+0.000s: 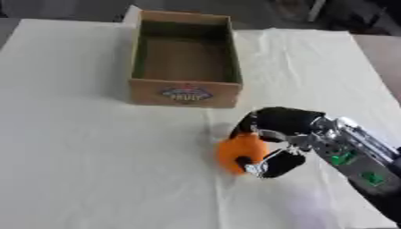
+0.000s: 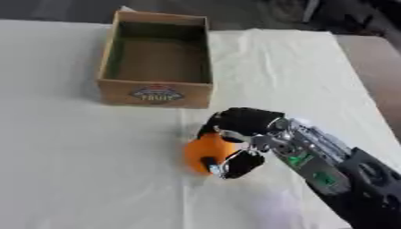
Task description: Pick up objects on the table and place them in the box.
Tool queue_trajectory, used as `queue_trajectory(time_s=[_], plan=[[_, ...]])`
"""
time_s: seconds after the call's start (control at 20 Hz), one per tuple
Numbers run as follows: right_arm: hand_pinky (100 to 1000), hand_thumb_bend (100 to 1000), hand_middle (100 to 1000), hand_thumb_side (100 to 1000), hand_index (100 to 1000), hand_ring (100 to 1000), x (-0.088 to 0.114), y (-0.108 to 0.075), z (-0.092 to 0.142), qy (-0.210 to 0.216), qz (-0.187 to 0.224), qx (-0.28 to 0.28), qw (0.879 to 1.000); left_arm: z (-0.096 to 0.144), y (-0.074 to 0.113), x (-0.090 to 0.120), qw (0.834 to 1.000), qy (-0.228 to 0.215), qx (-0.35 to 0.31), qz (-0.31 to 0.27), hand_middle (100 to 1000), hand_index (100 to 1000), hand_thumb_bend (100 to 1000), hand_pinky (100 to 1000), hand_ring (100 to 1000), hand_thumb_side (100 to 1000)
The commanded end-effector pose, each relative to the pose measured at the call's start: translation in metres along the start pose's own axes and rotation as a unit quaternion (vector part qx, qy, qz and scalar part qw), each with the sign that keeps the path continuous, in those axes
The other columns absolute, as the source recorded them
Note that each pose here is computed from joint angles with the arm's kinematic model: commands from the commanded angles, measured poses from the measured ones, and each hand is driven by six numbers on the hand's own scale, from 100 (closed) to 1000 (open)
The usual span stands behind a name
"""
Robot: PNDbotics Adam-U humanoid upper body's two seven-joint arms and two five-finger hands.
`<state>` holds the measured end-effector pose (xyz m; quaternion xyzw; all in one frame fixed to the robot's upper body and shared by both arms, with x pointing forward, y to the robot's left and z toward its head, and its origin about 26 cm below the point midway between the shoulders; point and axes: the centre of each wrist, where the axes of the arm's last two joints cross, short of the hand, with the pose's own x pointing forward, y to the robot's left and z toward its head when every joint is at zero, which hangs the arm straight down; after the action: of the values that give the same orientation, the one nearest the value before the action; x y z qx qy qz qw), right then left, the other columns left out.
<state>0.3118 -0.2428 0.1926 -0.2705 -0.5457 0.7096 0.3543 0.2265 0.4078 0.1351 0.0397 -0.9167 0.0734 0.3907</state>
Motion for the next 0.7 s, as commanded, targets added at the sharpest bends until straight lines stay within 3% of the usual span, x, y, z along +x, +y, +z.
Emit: queue_trajectory(time_s=[0.05,0.15,0.2,0.25,0.3,0.7], plan=[[859,100,570,450,739,710,0.003,-0.008,0.005,-0.001,0.002,-0.021,1.0,-0.007,-0.001,0.007,1.0,-0.012,-0.011,-0.007,505,592,100,413,492,675],[859,100,570,450,739,710,0.004,-0.008,0.005,-0.001,0.0,-0.023,1.0,-0.007,-0.001,0.007,1.0,-0.012,-0.011,-0.007,505,592,100,413,492,675],[837,100,477,200,637,650,0.005,-0.011,0.006,-0.005,0.003,-0.03,1.0,-0.007,-0.001,0.007,1.0,-0.012,-0.011,-0.007,505,592,100,413,492,676],[837,100,477,200,637,650,0.007,-0.012,0.007,-0.009,0.006,-0.038,0.999,-0.007,-0.001,0.007,1.0,-0.012,-0.011,-0.007,505,592,100,413,492,676],[831,100,456,101,622,630,0.009,-0.013,0.008,-0.012,0.007,-0.043,0.999,-0.007,-0.001,0.007,1.0,-0.012,-0.011,-0.007,505,592,100,413,492,675],[796,100,414,210,571,573,0.014,-0.02,0.015,-0.02,0.011,-0.094,0.995,-0.006,-0.001,0.008,1.0,-0.01,-0.01,-0.007,505,592,100,411,492,674]])
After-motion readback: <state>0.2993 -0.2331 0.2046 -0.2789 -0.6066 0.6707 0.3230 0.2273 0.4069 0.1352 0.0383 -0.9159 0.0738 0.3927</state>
